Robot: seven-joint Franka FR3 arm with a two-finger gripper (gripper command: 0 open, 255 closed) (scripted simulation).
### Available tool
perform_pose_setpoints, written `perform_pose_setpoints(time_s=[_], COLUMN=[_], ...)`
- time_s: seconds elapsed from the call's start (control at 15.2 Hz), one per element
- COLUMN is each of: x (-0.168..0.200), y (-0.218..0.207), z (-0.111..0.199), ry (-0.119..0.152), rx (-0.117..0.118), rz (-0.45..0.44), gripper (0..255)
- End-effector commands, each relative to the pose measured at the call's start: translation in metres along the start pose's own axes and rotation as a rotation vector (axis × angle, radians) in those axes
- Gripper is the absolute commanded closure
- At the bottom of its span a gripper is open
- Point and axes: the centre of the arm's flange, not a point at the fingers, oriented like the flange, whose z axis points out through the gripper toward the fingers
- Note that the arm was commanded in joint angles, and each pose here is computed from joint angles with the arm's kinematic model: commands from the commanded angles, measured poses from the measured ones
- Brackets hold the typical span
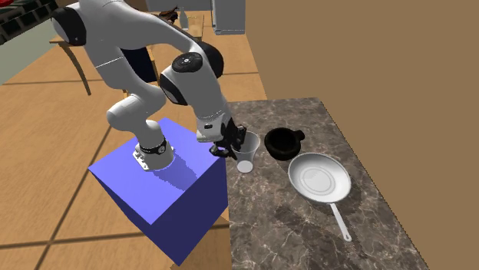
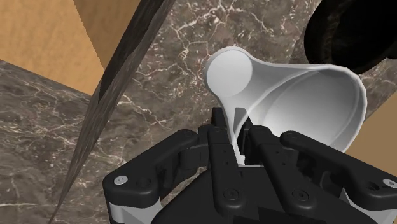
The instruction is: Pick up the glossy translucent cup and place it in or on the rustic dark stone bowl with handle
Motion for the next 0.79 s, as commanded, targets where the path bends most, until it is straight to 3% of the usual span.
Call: perform_pose_setpoints(time_s=[0.0, 0.46, 0.73], x=[0.002, 0.006, 0.001], y=[-0.003, -0.012, -0.064], z=[-0.01, -0.042, -0.037], ry=[0.0, 0.0, 0.0], rx=[0.0, 0.0, 0.0], rz=[0.0, 0.0, 0.0], gripper=[255, 255, 255])
